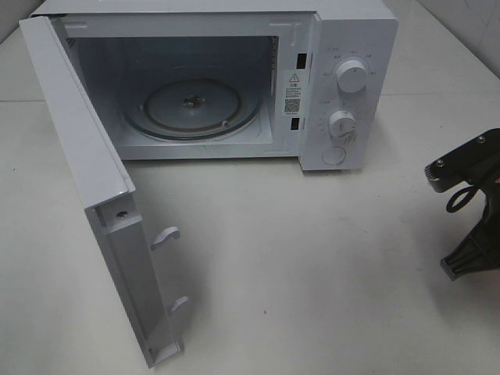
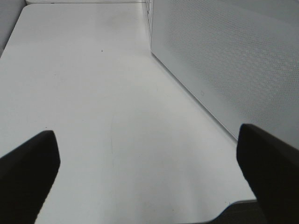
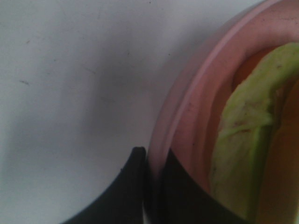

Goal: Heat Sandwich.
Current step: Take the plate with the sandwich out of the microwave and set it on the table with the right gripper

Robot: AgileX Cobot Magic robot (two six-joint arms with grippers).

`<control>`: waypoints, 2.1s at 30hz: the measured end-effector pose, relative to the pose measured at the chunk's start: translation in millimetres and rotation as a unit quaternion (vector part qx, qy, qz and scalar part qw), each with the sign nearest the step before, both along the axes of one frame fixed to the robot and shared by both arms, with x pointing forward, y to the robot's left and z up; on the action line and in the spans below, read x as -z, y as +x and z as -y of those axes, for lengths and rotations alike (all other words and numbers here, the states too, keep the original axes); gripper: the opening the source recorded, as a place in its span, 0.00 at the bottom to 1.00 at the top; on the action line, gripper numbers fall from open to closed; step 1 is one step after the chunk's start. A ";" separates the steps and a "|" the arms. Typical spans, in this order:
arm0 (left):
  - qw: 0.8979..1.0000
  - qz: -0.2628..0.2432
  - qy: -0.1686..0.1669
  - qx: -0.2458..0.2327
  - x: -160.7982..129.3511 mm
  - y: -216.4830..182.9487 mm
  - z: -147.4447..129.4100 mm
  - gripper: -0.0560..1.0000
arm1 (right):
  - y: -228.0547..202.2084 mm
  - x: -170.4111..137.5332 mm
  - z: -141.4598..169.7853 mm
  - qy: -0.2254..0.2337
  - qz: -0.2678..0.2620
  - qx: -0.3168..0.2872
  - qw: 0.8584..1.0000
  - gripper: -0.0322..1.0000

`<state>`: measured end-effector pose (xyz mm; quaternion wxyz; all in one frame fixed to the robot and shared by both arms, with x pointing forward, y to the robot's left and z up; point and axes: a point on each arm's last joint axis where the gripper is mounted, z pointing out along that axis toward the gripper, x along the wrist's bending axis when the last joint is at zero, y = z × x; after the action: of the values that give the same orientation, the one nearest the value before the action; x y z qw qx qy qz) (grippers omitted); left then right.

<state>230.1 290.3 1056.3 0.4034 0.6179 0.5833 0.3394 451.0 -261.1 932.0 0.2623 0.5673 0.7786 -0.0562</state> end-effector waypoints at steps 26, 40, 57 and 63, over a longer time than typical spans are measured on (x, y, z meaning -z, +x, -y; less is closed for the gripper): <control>1.000 0.000 0.000 0.000 0.0 0.0 0.0 0.98 | 23.6 53.8 11.8 0.004 -0.030 0.001 1.000 0.08; 1.000 0.000 0.000 0.000 0.0 0.0 0.0 0.98 | 24.0 52.3 12.1 0.004 -0.027 0.009 1.000 0.23; 1.000 0.000 0.000 0.000 0.0 0.0 0.0 0.98 | 4.3 -3.8 2.3 0.093 -0.028 0.003 0.995 0.67; 1.000 0.000 0.000 0.000 0.0 0.0 0.0 0.98 | -13.8 -31.3 -3.6 0.154 -0.021 -0.019 0.988 0.71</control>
<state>230.1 290.3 1056.3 0.4034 0.6179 0.5833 0.3394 437.2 -257.5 963.3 0.1560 0.5849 0.7939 0.0575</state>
